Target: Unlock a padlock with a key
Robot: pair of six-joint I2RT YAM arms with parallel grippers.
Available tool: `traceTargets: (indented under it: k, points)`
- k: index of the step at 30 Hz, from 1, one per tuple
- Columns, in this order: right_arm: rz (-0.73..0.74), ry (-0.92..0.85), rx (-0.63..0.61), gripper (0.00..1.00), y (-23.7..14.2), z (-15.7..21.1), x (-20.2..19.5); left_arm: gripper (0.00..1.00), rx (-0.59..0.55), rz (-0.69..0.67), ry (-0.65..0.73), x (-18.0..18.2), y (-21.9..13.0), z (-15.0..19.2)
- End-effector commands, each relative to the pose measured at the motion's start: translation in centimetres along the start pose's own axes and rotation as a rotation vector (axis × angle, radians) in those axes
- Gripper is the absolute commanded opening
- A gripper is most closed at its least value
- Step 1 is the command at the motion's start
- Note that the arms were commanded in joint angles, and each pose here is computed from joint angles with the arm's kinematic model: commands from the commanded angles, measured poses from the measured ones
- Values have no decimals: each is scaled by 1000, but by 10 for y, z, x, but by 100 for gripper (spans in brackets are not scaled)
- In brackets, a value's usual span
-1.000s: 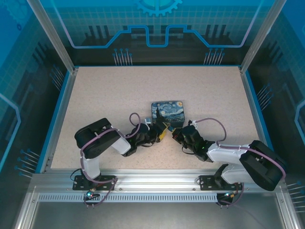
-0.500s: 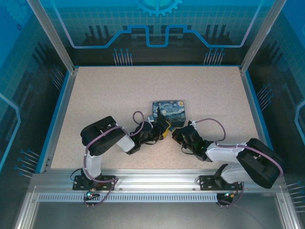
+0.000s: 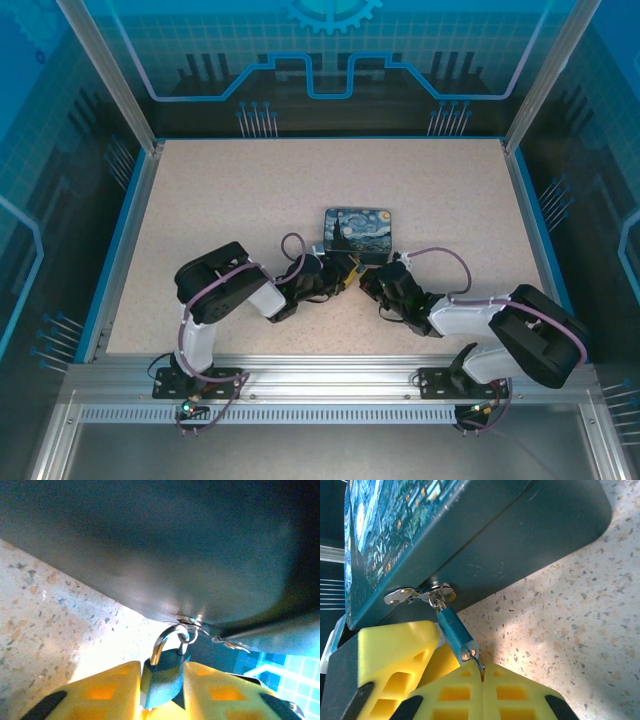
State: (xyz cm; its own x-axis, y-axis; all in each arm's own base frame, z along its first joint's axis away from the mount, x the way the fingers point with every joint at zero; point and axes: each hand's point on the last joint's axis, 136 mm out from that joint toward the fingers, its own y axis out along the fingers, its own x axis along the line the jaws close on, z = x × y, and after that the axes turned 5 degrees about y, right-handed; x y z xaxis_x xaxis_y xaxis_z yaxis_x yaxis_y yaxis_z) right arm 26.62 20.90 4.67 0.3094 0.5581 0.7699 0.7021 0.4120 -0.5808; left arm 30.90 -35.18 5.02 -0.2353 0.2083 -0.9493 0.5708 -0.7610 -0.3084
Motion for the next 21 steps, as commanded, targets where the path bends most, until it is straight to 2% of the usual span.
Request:
traceTargets:
  k: [1, 7, 13, 15, 17, 21]
  points:
    - [48, -6, 21, 0, 0, 8, -11, 22, 33, 105, 28, -31, 8, 9]
    - [52, -15, 11, 0, -1, 6, -11, 7, 29, 101, 37, -30, 8, 8]
    - [47, -26, 6, 0, -1, 4, -9, 0, 25, 103, 43, -31, 7, 8]
    - [48, -28, 2, 0, -2, 3, -9, 4, 24, 101, 45, -31, 7, 8]
    - [46, -16, 0, 0, -2, 2, -8, 15, 22, 98, 46, -29, 6, 8]
    - [36, 24, 4, 0, -3, 1, -6, 27, 20, 113, 52, -31, 6, 7]
